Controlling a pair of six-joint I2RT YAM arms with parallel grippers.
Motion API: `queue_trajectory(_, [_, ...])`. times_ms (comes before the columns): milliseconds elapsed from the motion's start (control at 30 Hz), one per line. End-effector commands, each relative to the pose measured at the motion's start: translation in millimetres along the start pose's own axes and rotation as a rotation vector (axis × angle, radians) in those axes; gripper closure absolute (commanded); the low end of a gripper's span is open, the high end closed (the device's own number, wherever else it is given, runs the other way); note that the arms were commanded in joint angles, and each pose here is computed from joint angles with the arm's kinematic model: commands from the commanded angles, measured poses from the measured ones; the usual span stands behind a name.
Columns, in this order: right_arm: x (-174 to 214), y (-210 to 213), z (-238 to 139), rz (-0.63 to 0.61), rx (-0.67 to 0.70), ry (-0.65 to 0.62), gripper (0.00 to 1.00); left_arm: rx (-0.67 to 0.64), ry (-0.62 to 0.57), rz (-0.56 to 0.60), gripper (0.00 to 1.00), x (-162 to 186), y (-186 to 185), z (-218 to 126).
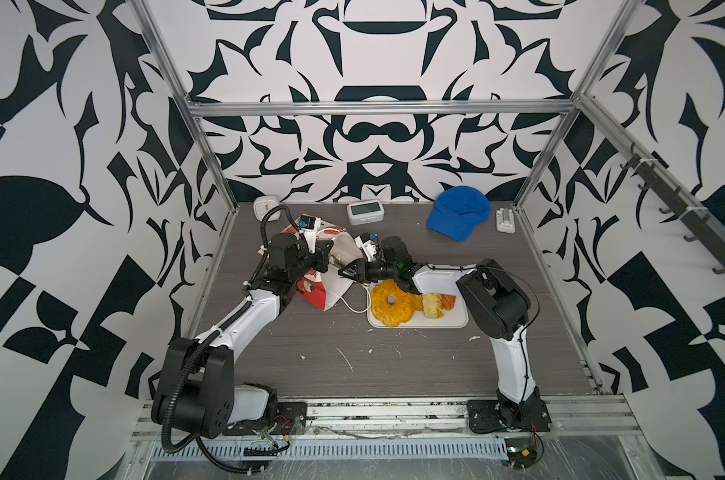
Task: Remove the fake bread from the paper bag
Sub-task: 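Push the right tongs deeper into the bag toward the remaining yellow bread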
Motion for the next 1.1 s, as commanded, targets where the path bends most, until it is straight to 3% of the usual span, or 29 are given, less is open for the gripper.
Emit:
queue_trajectory(0, [-27, 22, 0, -0.061, -0.038, -0.067, 0.64, 0.045, -0.054, 0.003, 1.0, -12, -10, -8])
queue_trajectory(333, [-31, 18, 2, -0.059, 0.008, -0.074, 0.64, 0.053, -0.053, 0.004, 1.0, -10, -10, -7])
queue_trajectory(1067, [-44, 4, 29, -0.017, -0.025, -0.079, 0.64, 0.086, -0.054, -0.006, 1.0, -9, -14, -8])
Point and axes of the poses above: each gripper's point midway between its finger pads, its own z axis out along the fingers, its own y axis along the line the jaws close on, x = y × z, the point moved 4 cm from there along -z, back along the fingers, and after that the axes turned 10 degrees about -z, right-handed, at the moved point
